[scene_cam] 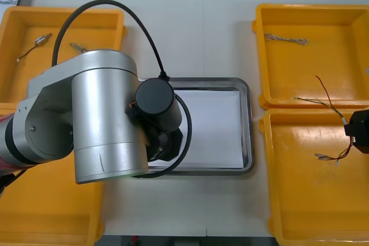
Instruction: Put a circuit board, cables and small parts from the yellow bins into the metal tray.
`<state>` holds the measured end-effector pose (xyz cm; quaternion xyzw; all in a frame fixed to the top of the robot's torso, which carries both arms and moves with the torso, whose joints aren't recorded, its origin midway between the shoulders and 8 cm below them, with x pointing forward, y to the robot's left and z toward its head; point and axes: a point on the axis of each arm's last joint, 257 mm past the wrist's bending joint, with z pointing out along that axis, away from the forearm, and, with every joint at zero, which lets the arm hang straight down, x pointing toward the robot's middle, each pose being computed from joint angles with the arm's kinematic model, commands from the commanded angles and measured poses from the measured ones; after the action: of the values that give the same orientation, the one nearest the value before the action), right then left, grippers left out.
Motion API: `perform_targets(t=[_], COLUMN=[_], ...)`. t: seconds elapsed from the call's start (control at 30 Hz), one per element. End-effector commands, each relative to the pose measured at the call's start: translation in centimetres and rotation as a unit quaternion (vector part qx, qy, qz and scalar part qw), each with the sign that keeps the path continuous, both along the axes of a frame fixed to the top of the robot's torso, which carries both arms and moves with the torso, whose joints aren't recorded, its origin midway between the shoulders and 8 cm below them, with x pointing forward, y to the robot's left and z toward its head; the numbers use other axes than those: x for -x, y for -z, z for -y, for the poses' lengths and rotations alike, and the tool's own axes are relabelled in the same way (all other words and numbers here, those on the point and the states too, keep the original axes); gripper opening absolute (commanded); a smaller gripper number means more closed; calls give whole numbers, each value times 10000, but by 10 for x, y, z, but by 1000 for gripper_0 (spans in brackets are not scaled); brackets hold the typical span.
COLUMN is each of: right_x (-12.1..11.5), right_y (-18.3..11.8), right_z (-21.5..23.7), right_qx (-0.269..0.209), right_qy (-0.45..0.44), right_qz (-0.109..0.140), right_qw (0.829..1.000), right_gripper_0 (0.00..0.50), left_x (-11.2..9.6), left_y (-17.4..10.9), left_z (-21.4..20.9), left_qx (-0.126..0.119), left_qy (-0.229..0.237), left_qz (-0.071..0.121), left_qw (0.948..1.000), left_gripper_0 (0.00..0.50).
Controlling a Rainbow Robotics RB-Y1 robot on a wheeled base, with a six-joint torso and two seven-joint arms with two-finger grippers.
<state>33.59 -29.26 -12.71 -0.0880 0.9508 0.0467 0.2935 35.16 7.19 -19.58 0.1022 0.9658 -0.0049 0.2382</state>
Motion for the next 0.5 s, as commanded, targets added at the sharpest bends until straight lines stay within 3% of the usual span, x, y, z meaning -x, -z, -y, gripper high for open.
perform_targets(t=[0.03,0.5], right_x=[-1,-1], right_y=[-8,-8], right_z=[-5,-5], right_qx=[17,17], right_qy=[8,8], right_qz=[87,87], right_qw=[10000,10000], right_gripper_0=[0,0], left_x=[7,-9], left_y=[15,35], left_z=[-11,-19], left_qx=[-130,-446], left_qy=[-106,-258], left_qz=[-89,-64], left_qw=[9998,9986], left_gripper_0=[0,0])
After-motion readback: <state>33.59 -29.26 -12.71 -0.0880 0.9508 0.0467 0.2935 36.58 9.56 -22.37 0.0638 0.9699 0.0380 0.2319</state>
